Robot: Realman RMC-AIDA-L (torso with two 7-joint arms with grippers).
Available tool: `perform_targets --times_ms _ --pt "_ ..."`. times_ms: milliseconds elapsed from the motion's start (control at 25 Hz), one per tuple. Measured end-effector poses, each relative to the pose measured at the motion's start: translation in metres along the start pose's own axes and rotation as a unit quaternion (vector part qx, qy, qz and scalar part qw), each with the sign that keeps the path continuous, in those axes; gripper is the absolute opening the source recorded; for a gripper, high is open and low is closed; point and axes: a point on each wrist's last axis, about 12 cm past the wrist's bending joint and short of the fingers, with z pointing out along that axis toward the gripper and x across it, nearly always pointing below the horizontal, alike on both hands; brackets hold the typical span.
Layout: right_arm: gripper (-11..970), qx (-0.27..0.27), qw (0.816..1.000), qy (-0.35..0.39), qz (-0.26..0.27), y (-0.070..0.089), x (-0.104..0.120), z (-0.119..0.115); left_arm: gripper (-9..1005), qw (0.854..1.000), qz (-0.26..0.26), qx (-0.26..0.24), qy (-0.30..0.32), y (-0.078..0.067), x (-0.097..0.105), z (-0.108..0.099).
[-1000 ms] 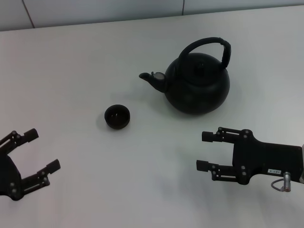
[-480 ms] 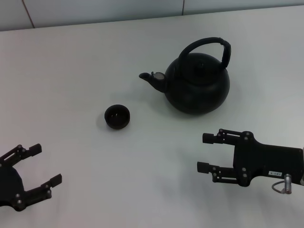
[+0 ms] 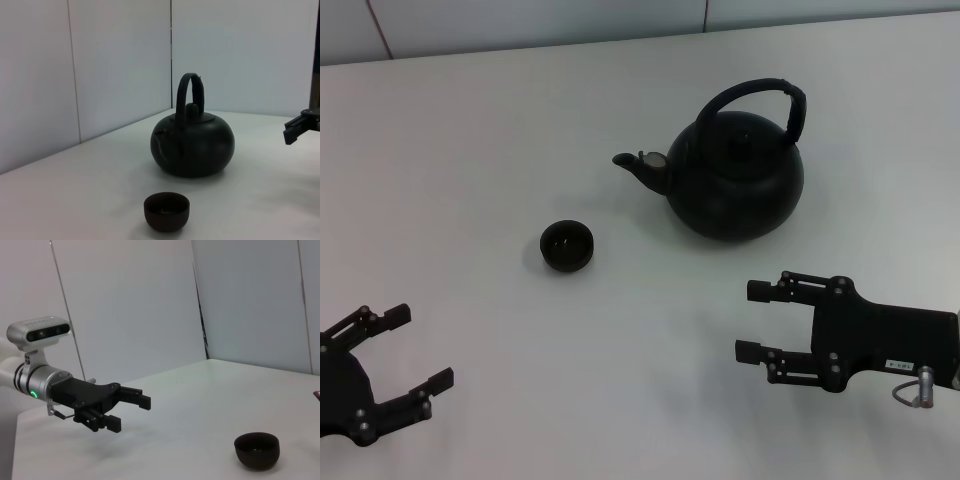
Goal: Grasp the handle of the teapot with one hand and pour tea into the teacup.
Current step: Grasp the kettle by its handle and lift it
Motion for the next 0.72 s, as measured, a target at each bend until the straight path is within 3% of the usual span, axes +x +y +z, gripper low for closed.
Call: perform_targets --times_ms 440,720 --pt "667 0.006 1.000 -0.009 -0.016 -0.001 -0.002 0.001 859 1.000 0.001 -0.003 -0.006 0.001 -0.001 0.002" --pt "666 0.102 0.987 -0.104 -0.062 0.010 0.004 0.001 859 1.000 0.000 -0.003 -0.009 0.001 -0.002 0.003"
